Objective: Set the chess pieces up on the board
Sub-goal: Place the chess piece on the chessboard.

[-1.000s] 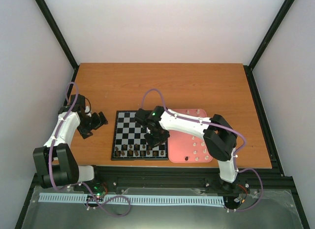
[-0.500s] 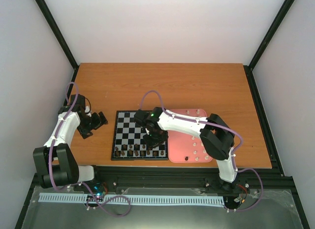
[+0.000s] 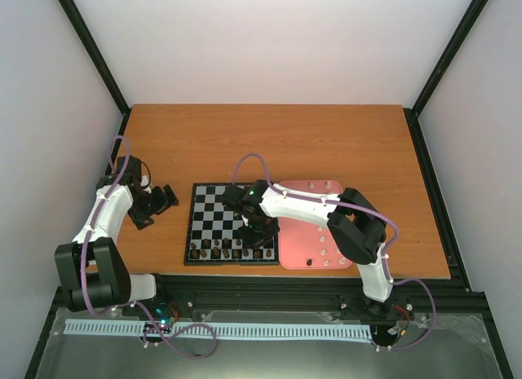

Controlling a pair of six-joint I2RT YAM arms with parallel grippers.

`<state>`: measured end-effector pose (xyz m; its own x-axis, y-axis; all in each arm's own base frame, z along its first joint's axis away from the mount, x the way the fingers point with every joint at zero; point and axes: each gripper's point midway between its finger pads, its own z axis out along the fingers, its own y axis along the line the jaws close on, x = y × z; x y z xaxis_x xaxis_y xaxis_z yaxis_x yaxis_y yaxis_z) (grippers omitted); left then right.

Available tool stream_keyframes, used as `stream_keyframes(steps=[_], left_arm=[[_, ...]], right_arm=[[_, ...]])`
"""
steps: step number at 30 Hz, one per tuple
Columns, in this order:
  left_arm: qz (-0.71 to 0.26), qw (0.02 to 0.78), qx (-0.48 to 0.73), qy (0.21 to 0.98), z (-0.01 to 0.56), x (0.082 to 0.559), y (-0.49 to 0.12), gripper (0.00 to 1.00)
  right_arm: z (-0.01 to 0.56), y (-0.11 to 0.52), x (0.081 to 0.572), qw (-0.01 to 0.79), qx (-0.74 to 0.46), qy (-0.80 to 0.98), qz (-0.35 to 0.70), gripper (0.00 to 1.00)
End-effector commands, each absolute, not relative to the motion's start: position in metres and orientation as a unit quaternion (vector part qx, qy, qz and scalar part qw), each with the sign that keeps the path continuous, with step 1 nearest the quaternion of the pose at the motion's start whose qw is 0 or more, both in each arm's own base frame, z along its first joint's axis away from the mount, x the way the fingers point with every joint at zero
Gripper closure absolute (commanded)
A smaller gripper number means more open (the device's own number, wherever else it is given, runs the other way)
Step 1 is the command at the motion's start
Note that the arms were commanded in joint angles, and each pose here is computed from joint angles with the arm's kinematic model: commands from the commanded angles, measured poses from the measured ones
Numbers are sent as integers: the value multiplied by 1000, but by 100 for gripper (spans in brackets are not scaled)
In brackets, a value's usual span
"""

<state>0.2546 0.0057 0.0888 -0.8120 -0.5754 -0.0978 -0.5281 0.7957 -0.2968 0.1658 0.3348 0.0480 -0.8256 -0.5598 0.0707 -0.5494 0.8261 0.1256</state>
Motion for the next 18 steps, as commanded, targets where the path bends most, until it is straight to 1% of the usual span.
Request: stream_keyframes(steps=[1,6,18], left_arm=[[-131,106,-284,944,93,260,6,0],[-130,105,-284,944,93,259,6,0],[-132,106,-284,944,94,260,6,0]], right_arm=[[43,336,165,53,295,-953,-47,96],[43,335,166,49,294,-954,-43,89],[50,335,173,34,292,-955,-38,79]])
